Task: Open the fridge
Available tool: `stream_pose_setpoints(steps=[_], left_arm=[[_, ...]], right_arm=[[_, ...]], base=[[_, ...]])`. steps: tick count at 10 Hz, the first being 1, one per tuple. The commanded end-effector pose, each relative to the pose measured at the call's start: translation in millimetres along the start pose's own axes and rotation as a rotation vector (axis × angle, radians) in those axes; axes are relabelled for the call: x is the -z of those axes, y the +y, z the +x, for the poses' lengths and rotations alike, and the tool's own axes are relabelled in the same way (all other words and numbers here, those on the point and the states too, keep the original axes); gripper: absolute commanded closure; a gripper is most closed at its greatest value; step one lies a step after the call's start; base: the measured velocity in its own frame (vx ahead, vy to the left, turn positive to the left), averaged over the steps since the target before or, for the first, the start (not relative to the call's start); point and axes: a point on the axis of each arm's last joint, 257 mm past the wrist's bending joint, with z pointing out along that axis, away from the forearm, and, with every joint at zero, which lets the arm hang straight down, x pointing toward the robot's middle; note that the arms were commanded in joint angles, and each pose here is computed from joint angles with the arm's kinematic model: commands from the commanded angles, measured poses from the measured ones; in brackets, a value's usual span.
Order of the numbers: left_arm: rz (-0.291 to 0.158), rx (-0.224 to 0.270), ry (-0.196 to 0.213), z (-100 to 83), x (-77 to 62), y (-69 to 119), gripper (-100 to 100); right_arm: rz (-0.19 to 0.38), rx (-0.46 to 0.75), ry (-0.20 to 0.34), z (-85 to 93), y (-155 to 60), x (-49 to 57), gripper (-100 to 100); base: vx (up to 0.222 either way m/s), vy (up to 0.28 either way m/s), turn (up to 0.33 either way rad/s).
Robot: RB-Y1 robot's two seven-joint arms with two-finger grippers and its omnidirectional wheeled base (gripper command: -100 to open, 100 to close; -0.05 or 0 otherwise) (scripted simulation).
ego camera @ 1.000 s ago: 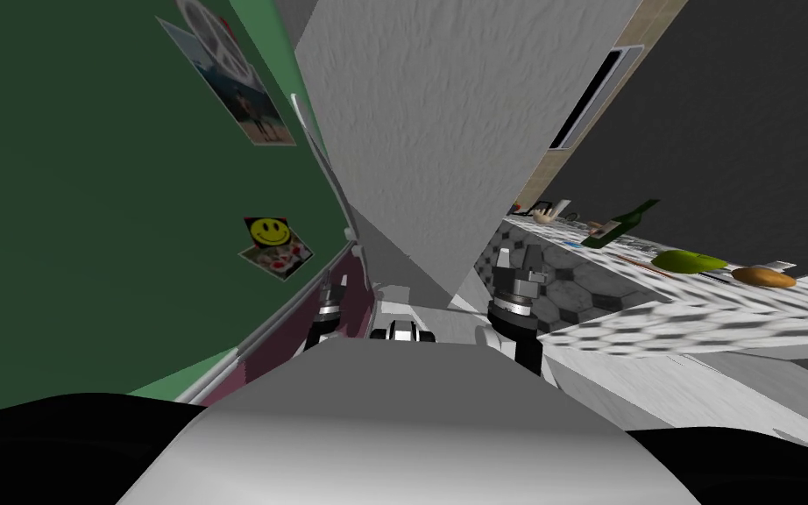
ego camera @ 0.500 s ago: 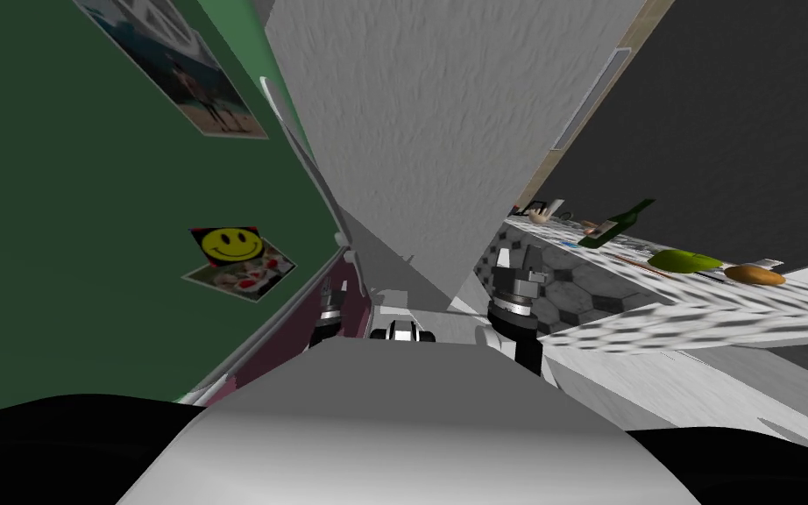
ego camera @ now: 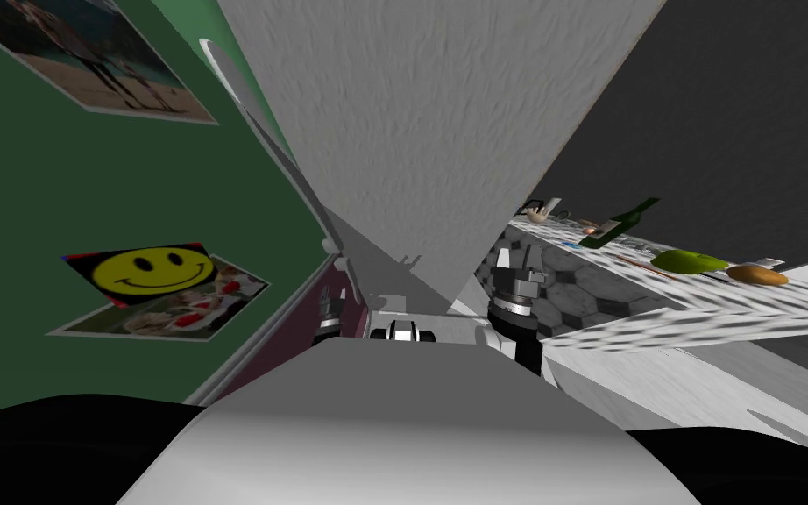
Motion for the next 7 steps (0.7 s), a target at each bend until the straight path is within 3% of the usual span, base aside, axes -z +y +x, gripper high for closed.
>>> stream_pose_setpoints(steps=[1,7], left_arm=[[-0.021,0.013,-0.04,-17.7,8.8,12.2,-100],[-0.061,0.05,-0.126,-44.3,40.6,41.1,-100]], right_arm=[[0.0,0.0,0.0,0.0,0,0.0,0],[0.0,0.0,0.0,0.0,0,0.0,0]], base=[[0.068,-0.007,-0.069],[0.089,0.008,-0.059]])
